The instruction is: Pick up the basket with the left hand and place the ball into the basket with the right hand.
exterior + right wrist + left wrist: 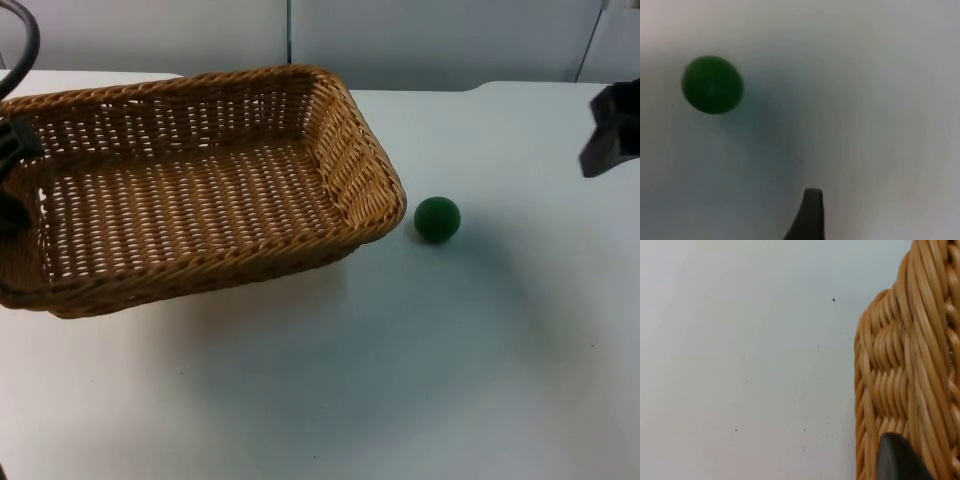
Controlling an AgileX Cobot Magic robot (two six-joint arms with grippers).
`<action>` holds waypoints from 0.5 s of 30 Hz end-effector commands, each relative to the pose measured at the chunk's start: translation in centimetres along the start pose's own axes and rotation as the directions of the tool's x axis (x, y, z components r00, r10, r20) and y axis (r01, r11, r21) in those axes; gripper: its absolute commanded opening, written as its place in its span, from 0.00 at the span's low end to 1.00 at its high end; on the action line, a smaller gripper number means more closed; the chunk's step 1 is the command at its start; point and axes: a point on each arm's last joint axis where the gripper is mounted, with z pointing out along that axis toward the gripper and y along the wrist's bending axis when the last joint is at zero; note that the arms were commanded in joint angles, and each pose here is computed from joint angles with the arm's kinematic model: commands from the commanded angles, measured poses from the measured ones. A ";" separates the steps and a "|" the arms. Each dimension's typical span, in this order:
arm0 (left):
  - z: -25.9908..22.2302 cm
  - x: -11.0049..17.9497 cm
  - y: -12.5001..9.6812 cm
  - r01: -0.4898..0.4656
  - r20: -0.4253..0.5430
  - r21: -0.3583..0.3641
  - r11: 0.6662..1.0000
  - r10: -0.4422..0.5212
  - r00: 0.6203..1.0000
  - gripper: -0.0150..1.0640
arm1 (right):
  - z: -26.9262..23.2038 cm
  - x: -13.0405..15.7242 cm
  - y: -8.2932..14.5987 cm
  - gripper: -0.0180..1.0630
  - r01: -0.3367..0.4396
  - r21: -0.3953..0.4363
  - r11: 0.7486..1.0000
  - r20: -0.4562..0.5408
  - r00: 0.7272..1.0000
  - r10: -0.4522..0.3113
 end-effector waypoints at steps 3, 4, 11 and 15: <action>-0.3 -0.4 -0.4 0.023 0.038 0.048 0.999 -0.025 0.999 0.01 | 2.2 -2.5 3.1 0.72 0.077 -0.029 0.997 0.078 0.994 -0.075; -0.3 -0.4 -0.4 0.023 0.038 0.048 0.999 -0.025 0.999 0.01 | 2.8 -2.9 3.6 0.72 0.088 -0.037 0.995 0.080 0.993 -0.085; -0.3 -0.4 -0.4 0.023 0.038 0.048 0.999 -0.025 0.999 0.01 | 4.9 -4.5 5.9 0.72 0.136 -0.062 0.989 0.083 0.988 -0.130; -0.3 -0.4 -0.4 0.023 0.038 0.048 0.999 -0.025 0.999 0.01 | 7.2 -4.5 7.7 0.72 0.176 -0.079 0.981 0.068 0.983 -0.171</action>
